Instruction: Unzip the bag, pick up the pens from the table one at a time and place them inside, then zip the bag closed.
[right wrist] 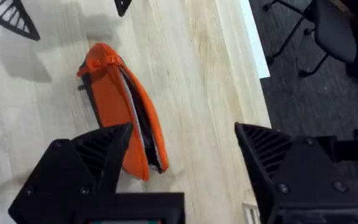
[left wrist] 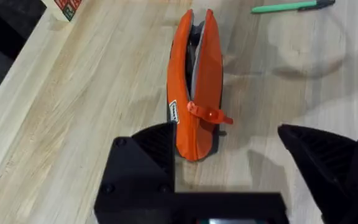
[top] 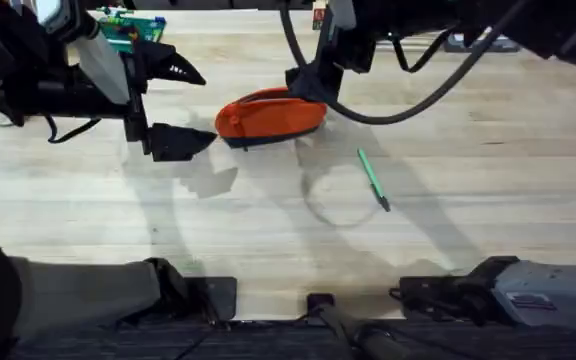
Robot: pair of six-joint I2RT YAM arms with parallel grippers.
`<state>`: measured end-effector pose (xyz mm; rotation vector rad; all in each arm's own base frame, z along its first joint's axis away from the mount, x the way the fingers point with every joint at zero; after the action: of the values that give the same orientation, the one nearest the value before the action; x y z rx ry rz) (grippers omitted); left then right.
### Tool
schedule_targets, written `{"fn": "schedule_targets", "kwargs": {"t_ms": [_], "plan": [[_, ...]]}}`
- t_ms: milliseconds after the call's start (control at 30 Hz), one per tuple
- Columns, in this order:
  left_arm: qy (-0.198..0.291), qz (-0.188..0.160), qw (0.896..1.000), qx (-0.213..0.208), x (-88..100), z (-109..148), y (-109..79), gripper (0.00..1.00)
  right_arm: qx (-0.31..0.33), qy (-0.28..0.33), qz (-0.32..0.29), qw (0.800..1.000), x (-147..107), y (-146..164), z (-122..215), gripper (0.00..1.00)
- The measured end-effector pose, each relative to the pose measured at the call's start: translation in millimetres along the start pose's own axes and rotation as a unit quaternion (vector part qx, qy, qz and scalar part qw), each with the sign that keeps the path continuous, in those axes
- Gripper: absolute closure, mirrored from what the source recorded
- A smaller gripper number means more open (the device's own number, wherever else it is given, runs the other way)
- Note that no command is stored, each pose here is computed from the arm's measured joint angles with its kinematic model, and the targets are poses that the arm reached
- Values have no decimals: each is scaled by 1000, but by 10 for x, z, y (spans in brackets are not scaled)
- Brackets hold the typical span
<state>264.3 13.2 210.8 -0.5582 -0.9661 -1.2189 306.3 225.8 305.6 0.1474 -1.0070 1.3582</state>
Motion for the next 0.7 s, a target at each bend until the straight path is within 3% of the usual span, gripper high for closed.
{"fn": "schedule_targets", "kwargs": {"t_ms": [233, 267, 300, 500, 700], "plan": [[0, 0, 1000, 0, 0, 0, 0, 8, -9, -9, 15, 1000, 33, -33, 0, 4], [0, 0, 1000, 0, 0, 0, -1, 8, -10, -9, 18, 1000, 33, -33, 0, 39], [0, 0, 1000, 0, 0, 0, -1, 8, -9, -9, 18, 1000, 32, -32, 0, 115], [0, 0, 1000, 0, 0, 0, 0, 8, -9, -8, 20, 1000, 31, -31, 0, 929], [2, 0, 1000, 0, -4, 0, -1, 8, -8, -8, 21, 1000, 28, -29, -6, 968]]}}
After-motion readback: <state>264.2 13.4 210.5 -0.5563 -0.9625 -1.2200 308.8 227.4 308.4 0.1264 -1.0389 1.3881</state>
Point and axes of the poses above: each hand's point on the last joint's axis, 136 mm out from that joint toward the fingers, its own z axis back along the fingers, its own y axis along the line the jaws close on, x = y × z, the point moved 7 cm from there along z, back along the fingers, and after that the axes turned 1 degree about -z, right-handed, at the moved point
